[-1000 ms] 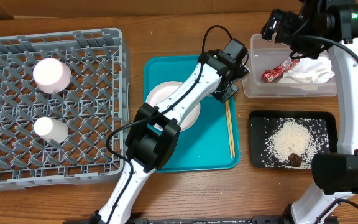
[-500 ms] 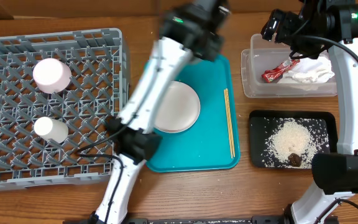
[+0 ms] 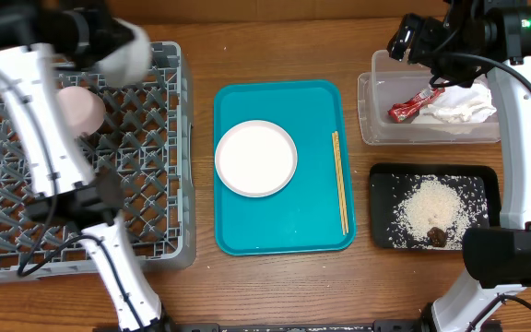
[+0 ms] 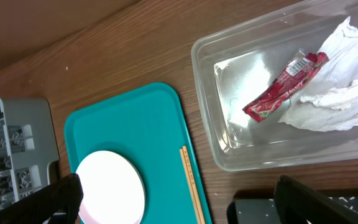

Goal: Sort waste into correct bins and load items into the dishwasher
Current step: 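Lift the grey bowl and carry it over the dish rack, then lower the grey bowl into the rack and open the left gripper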

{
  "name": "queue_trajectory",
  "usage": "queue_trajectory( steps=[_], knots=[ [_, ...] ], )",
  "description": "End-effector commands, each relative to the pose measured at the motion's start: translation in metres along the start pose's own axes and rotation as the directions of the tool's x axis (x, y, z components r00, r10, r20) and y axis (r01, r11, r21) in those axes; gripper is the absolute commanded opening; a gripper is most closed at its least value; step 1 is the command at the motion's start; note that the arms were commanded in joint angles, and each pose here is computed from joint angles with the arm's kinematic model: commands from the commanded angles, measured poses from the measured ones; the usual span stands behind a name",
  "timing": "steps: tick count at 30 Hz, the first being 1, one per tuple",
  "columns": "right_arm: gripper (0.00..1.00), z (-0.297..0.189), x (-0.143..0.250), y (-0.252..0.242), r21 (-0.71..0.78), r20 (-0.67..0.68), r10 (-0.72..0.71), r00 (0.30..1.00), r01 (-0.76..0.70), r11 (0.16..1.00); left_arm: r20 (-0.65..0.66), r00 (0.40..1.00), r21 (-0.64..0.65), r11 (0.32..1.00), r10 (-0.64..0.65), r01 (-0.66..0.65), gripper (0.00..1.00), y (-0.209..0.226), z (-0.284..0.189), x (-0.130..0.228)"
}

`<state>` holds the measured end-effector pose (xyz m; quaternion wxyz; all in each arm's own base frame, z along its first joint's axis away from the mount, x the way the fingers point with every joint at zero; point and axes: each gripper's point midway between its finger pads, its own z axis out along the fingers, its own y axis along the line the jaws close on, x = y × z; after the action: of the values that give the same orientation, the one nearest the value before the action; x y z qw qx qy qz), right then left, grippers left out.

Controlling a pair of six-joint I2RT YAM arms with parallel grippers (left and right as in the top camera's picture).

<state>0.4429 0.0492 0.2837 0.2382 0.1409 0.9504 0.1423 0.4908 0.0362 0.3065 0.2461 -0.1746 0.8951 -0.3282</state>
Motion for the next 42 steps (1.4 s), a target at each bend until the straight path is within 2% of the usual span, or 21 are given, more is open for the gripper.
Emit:
queue_trajectory(
  steps=[1,4,6,8,11,14,16,18,21,25,27,28,30,35,39,42],
  knots=[
    [1.00,-0.010,-0.004,0.001,-0.003,0.030,0.004,1.000,-0.003,1.000,0.086,0.994,0.152,0.985,0.069,-0.081,0.04,-0.028,-0.057,-0.003],
    [1.00,-0.010,-0.004,0.001,-0.003,0.030,0.004,1.000,-0.003,1.000,0.140,0.988,0.129,0.988,0.067,-0.085,0.04,-0.020,-0.086,-0.006],
    [1.00,-0.010,-0.004,0.001,-0.003,0.030,0.004,1.000,-0.003,1.000,0.158,0.986,0.065,0.995,0.061,-0.072,0.04,-0.008,-0.101,-0.003],
    [1.00,-0.010,-0.004,0.001,-0.003,0.030,0.004,1.000,-0.003,1.000,0.155,0.988,-0.080,0.997,0.014,-0.002,0.04,0.020,-0.109,0.005],
    [1.00,-0.010,-0.004,0.001,-0.003,0.030,0.004,1.000,-0.003,1.000,0.118,0.990,-0.253,0.962,-0.072,0.101,0.04,0.063,-0.117,0.029],
    [1.00,-0.010,-0.004,0.001,-0.003,0.030,0.004,1.000,-0.003,1.000,0.100,0.977,-0.315,0.926,-0.186,0.209,0.04,0.111,-0.131,0.047],
    [1.00,-0.010,-0.004,0.001,-0.003,0.030,0.004,1.000,-0.003,1.000,0.125,0.959,-0.258,0.925,-0.253,0.278,0.04,0.137,-0.141,0.046],
    [1.00,-0.010,-0.004,0.001,-0.003,0.030,0.003,1.000,-0.003,1.000,0.154,0.961,-0.091,0.965,-0.230,0.246,0.04,0.146,-0.150,0.038],
    [1.00,-0.010,-0.004,0.001,-0.003,0.030,0.004,1.000,-0.003,1.000,0.200,0.952,0.118,0.970,-0.231,0.211,0.04,0.154,-0.162,0.033],
    [1.00,-0.010,-0.004,0.001,-0.003,0.030,0.004,1.000,-0.003,1.000,0.258,0.926,0.370,0.913,-0.277,0.170,0.04,0.167,-0.167,0.031],
    [1.00,-0.010,-0.004,0.001,-0.003,0.030,0.004,1.000,-0.003,1.000,0.291,0.906,0.535,0.838,-0.307,0.112,0.04,0.169,-0.166,0.030],
    [1.00,-0.010,-0.004,0.001,-0.003,0.030,0.004,1.000,-0.003,1.000,0.303,0.902,0.566,0.820,-0.307,0.089,0.04,0.171,-0.165,0.029],
    [1.00,-0.010,-0.004,0.001,-0.003,0.030,0.004,1.000,-0.003,1.000,0.320,0.898,0.602,0.797,-0.302,0.054,0.04,0.186,-0.153,0.032],
    [1.00,-0.010,-0.004,0.001,-0.003,0.030,0.004,1.000,-0.003,1.000,0.358,0.891,0.582,0.813,-0.280,0.022,0.04,0.212,-0.146,0.033],
    [1.00,-0.010,-0.004,0.001,-0.003,0.030,0.004,1.000,-0.003,1.000,0.363,0.866,0.507,0.853,-0.343,0.125,0.04,0.243,-0.151,0.038],
    [1.00,-0.010,-0.004,0.001,-0.003,0.030,0.004,1.000,-0.003,1.000,0.359,0.865,0.485,0.862,-0.350,0.147,0.04,0.252,-0.143,0.043]
  ],
)
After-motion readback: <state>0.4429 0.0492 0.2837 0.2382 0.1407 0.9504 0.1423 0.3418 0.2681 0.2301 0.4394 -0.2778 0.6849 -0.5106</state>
